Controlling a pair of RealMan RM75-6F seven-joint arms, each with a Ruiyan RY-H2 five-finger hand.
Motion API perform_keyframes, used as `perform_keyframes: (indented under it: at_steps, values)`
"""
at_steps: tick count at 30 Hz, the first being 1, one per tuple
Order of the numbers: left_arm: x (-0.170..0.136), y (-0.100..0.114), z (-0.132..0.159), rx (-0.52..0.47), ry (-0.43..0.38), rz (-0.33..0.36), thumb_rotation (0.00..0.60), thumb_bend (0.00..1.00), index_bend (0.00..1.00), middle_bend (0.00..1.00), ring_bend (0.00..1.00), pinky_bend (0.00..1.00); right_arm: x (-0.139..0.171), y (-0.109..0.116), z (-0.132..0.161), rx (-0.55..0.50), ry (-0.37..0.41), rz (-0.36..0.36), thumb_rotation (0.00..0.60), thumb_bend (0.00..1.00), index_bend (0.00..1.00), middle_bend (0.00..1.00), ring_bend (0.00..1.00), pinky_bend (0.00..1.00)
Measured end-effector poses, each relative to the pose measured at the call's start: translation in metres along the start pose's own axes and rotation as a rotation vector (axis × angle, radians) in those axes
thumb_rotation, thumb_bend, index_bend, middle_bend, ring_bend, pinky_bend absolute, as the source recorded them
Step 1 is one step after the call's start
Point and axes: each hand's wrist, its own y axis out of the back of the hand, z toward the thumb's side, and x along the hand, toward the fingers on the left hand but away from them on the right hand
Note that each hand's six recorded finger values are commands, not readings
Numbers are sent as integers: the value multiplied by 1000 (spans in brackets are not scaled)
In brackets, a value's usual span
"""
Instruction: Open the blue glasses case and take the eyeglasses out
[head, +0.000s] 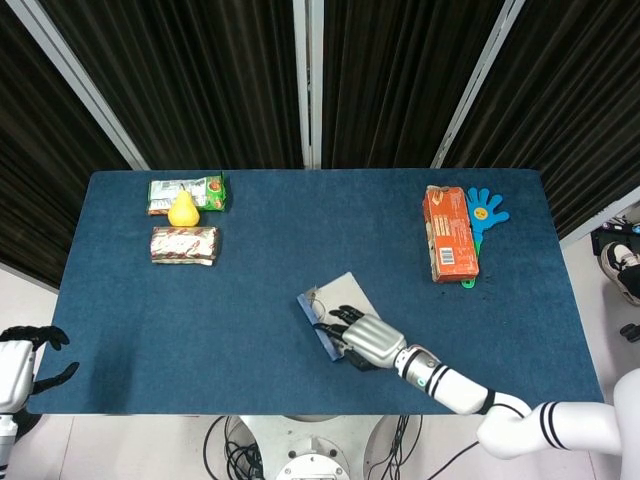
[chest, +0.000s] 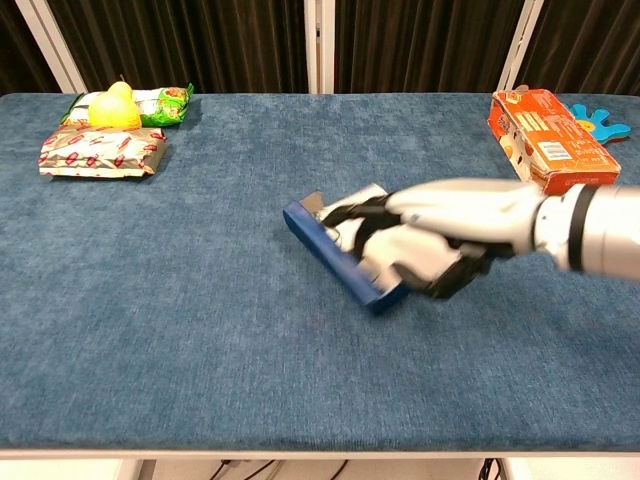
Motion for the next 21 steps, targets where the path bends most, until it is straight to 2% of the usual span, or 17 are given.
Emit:
perform_keyframes:
  at_steps: [4, 11, 14, 21]
  values:
    - [-1, 0, -1, -6, 0, 1, 600, 166, 508, 536, 415, 335, -11, 5, 20, 15, 52, -13, 600, 648, 62, 260, 0, 0]
    - [0, 0, 0, -5, -2, -1, 600, 166, 508, 536, 416, 335, -36, 43, 32, 17, 61, -116, 600, 663, 80, 257, 0, 0]
    - [-1, 0, -1, -4, 0, 0, 600, 166, 508, 536, 415, 335, -54, 45, 34, 22, 51, -103, 600, 662, 80, 251, 0, 0]
    - [-1, 0, -2, -8, 2, 0, 600, 166, 508, 536, 415, 335, -90, 42, 21, 34, -29, -45, 600, 677, 80, 273, 0, 0]
